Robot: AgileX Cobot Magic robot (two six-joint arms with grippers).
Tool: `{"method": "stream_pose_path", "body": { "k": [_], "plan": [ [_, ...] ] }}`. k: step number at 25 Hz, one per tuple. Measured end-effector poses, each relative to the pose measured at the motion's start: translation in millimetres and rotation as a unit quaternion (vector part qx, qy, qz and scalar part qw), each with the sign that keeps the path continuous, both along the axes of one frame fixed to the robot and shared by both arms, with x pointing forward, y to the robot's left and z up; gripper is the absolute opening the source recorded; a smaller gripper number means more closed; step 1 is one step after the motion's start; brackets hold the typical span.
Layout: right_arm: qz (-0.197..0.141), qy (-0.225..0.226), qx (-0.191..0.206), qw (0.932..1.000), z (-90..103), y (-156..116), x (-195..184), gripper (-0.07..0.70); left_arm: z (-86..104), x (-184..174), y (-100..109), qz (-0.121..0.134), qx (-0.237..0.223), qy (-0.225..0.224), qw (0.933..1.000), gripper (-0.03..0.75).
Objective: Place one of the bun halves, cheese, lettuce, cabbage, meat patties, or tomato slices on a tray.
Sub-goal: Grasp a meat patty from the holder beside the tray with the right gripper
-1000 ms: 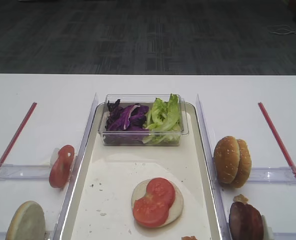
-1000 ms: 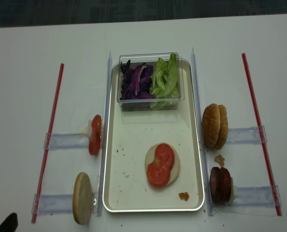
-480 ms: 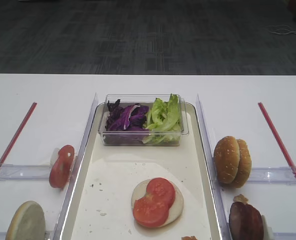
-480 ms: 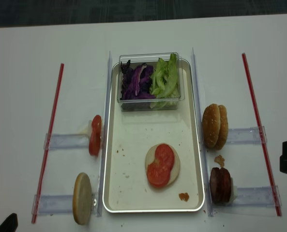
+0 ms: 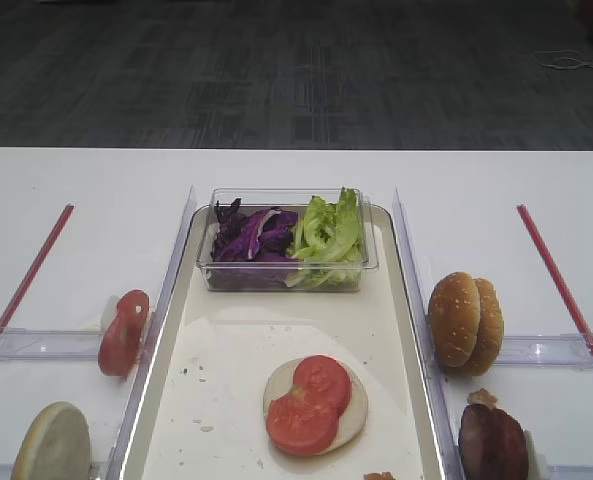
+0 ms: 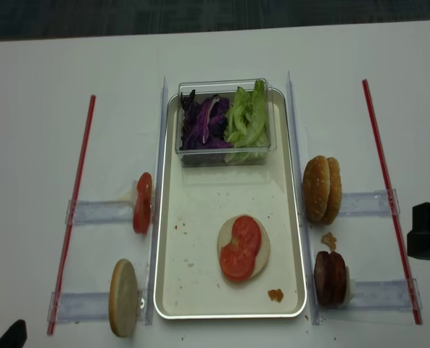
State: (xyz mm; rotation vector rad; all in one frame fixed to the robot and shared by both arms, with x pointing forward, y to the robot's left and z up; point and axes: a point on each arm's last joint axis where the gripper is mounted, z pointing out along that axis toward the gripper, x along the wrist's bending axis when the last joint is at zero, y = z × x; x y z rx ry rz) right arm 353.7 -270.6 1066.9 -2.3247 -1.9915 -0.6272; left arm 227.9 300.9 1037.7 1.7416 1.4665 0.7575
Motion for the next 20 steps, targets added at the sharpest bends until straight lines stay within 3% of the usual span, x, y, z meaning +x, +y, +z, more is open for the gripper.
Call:
{"method": "stream_pose_path", "body": {
  "k": [9,20],
  "plan": [
    [0.001,0.006,0.022,0.9997,0.0,3.8,1.6,0.428,0.0,0.0,0.0,0.000,0.000,0.000,1.0000,0.306],
    [0.009,0.056,0.029,0.9979,-14.4,6.6,22.0,0.421,0.1,0.0,0.0,0.000,0.000,0.000,1.0000,0.306]
  ]
}}
